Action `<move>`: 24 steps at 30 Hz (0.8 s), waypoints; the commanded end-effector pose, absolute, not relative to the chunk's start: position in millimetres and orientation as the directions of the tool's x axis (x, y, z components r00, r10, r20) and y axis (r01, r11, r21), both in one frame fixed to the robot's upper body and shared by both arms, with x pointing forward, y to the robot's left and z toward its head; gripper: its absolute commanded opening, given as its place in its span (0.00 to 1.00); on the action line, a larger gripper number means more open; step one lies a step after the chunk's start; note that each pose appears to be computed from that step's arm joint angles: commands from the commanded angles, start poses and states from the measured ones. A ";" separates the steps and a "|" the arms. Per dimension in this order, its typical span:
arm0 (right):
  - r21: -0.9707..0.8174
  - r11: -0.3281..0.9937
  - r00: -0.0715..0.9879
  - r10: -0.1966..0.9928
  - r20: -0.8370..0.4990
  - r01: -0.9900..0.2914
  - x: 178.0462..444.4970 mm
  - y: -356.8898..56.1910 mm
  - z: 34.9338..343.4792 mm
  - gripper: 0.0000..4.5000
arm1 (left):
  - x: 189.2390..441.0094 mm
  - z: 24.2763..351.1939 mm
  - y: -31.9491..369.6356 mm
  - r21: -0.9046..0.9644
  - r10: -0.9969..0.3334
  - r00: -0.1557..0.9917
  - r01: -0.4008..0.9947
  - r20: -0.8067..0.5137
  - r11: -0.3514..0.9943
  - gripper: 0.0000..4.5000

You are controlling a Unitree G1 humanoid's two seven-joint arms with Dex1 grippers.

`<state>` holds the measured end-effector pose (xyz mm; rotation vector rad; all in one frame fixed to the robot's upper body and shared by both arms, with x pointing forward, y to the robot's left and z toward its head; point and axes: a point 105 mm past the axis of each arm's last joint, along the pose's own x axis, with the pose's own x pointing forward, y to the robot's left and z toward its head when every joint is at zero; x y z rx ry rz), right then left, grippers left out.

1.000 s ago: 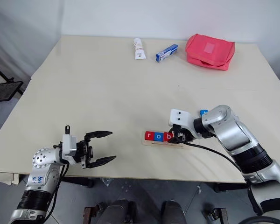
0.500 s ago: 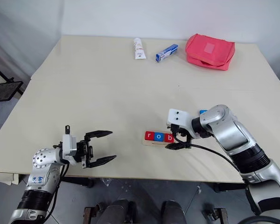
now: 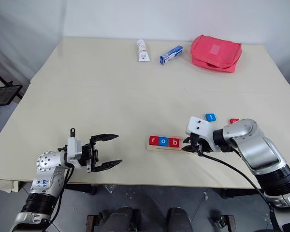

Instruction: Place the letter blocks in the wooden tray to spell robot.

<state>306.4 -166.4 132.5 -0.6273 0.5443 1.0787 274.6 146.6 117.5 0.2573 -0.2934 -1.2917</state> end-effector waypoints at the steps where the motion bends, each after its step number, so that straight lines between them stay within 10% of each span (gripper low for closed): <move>1: -0.224 0.344 0.402 0.634 -0.661 -0.912 311.3 -168.0 135.1 0.00 | 273.0 120.8 145.9 0.372 -0.968 0.240 0.894 0.074 0.250 1.00; 24: -0.234 0.396 0.451 0.644 -0.618 -0.888 321.0 -158.1 129.0 0.00 | 271.3 120.3 146.1 0.375 -0.970 0.233 0.896 0.063 0.240 1.00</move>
